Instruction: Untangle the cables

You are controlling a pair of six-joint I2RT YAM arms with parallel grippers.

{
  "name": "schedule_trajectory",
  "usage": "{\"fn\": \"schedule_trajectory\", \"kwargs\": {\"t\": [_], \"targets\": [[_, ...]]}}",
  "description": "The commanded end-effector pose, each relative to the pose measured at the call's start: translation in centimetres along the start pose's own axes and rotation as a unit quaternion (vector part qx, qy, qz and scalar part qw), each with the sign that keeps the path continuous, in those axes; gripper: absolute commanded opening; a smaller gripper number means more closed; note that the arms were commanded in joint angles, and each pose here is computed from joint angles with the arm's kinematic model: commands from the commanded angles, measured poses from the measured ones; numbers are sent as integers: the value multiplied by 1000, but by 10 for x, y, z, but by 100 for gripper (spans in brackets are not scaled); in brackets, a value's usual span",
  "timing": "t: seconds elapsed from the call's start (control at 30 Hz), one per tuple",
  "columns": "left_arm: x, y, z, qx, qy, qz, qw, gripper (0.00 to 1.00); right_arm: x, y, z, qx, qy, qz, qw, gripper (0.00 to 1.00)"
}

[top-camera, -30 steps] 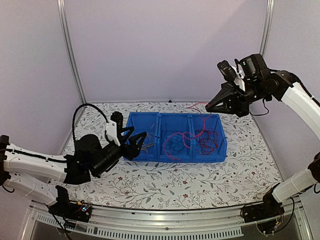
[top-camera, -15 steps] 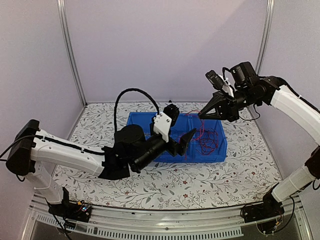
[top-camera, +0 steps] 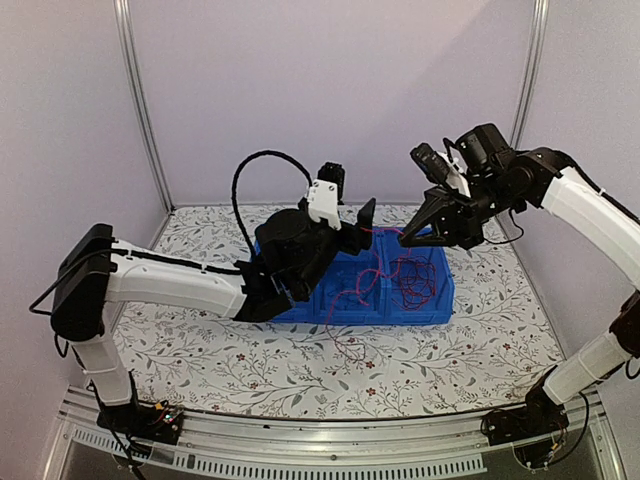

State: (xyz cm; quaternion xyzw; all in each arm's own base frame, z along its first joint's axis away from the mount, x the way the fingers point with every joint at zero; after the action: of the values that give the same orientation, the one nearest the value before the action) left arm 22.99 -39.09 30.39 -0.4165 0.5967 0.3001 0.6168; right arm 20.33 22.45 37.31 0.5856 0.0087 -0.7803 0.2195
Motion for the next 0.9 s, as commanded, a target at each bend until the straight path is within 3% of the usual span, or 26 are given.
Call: {"fn": "schedule_trajectory", "kwargs": {"t": [0.0, 0.07, 0.2, 0.47, 0.63, 0.87], "targets": [[30, -31, 38, -122, 32, 37, 991, 82, -35, 14, 36, -20, 62, -10, 998, 0], [40, -33, 59, -243, 47, 56, 967, 87, -53, 22, 48, -9, 90, -11, 996, 0], [47, -34, 85, -328, 35, 91, 940, 89, -83, 45, 73, 14, 142, -37, 989, 0], [43, -11, 134, -364, 40, 113, 924, 88, -104, 71, 83, 83, 194, -59, 976, 0], [45, 14, 147, -373, 37, 127, 919, 89, -106, 108, 64, 187, 174, -101, 962, 0], [47, 47, 156, -363, 73, 143, 918, 89, -100, 142, 48, 271, 141, -126, 944, 0]]}}
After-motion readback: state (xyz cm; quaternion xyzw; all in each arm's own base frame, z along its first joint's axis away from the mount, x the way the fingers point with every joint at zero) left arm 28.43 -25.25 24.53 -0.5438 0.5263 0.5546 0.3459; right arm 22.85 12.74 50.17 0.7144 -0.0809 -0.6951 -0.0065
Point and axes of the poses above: each gripper's point midway between its finger pads, its own y axis back along the fingers, its own z axis along the line the jaws close on, x = y × z, the point moved 9 cm from there along y, back along the fingers, and after that the axes turned 1 degree about y, right-handed, at the moved point
